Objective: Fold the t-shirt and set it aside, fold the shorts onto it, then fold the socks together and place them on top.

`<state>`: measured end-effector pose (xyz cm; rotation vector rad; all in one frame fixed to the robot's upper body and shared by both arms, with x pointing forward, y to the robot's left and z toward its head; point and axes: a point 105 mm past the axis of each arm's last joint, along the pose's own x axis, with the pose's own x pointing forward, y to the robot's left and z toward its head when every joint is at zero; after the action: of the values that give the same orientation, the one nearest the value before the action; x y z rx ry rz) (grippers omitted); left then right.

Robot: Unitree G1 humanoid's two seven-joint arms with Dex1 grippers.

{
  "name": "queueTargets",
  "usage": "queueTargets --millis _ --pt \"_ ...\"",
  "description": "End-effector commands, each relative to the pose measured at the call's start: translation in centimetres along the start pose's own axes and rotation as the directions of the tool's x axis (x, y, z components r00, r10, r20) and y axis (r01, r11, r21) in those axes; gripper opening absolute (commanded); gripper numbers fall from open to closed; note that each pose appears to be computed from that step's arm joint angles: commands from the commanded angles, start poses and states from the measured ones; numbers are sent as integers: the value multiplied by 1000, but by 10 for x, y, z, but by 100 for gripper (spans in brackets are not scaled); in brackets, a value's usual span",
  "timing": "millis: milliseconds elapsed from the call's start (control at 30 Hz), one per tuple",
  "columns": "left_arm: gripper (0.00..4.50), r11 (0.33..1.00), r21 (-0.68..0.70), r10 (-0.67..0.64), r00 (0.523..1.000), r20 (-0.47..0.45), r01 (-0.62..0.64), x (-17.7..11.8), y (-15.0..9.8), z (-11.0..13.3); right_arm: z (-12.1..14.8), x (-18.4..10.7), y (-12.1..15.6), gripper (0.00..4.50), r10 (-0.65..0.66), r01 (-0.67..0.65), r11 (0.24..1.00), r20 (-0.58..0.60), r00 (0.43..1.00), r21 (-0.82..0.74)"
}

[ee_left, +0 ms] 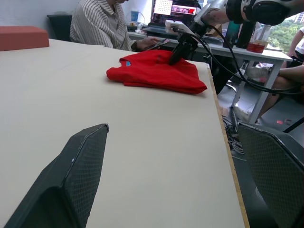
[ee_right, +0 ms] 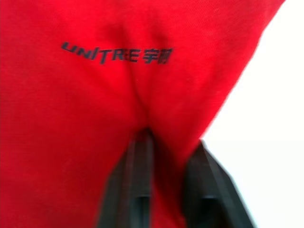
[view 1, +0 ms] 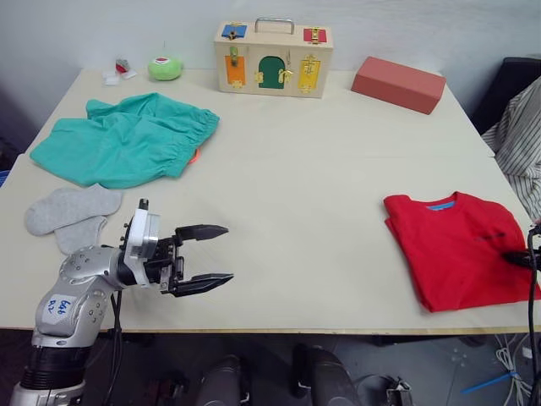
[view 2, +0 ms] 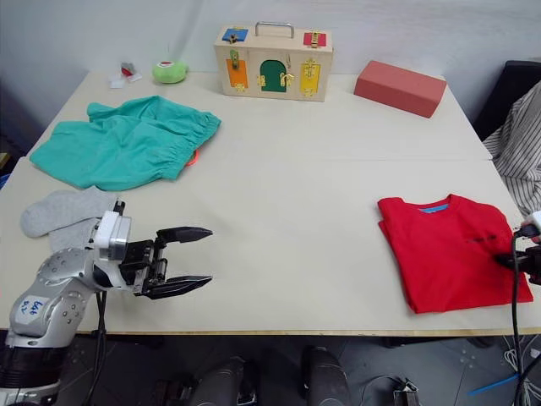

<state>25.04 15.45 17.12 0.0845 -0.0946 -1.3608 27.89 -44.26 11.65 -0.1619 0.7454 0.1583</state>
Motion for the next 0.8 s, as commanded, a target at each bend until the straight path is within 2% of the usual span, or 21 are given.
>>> queueTargets --millis 33,167,200,267,367,500,600,667,767,800 --pt "450 997 1 81 997 5 -81 -14 9 11 22 -34 -6 210 30 -21 993 86 996 -114" --pt "450 985 7 173 983 -54 -173 -34 17 4 57 -59 5 349 73 7 953 253 965 -301" --pt "450 976 17 217 974 -67 -217 -43 21 3 69 -64 15 386 91 57 911 333 938 -409" --pt "450 957 33 289 954 -75 -287 -59 26 2 76 -70 37 448 141 83 865 398 907 -496" --pt "450 924 46 381 920 -93 -379 -80 30 -5 78 -65 73 448 203 109 815 456 867 -570" --pt "450 838 77 546 828 -126 -540 -120 34 -16 87 -47 138 448 329 103 783 549 768 -613" --pt "450 758 101 652 744 -145 -645 -151 27 -23 84 -32 181 448 388 61 805 600 700 -591" --pt "450 700 103 713 681 -170 -707 -172 14 -30 72 -21 221 448 487 -12 784 603 632 -620" --pt "450 619 116 781 593 -194 -777 -195 -2 -38 56 -14 256 448 586 -46 727 584 562 -685" --pt "450 543 99 832 519 -196 -834 -209 -5 -39 50 -12 264 448 612 -63 714 578 540 -697"
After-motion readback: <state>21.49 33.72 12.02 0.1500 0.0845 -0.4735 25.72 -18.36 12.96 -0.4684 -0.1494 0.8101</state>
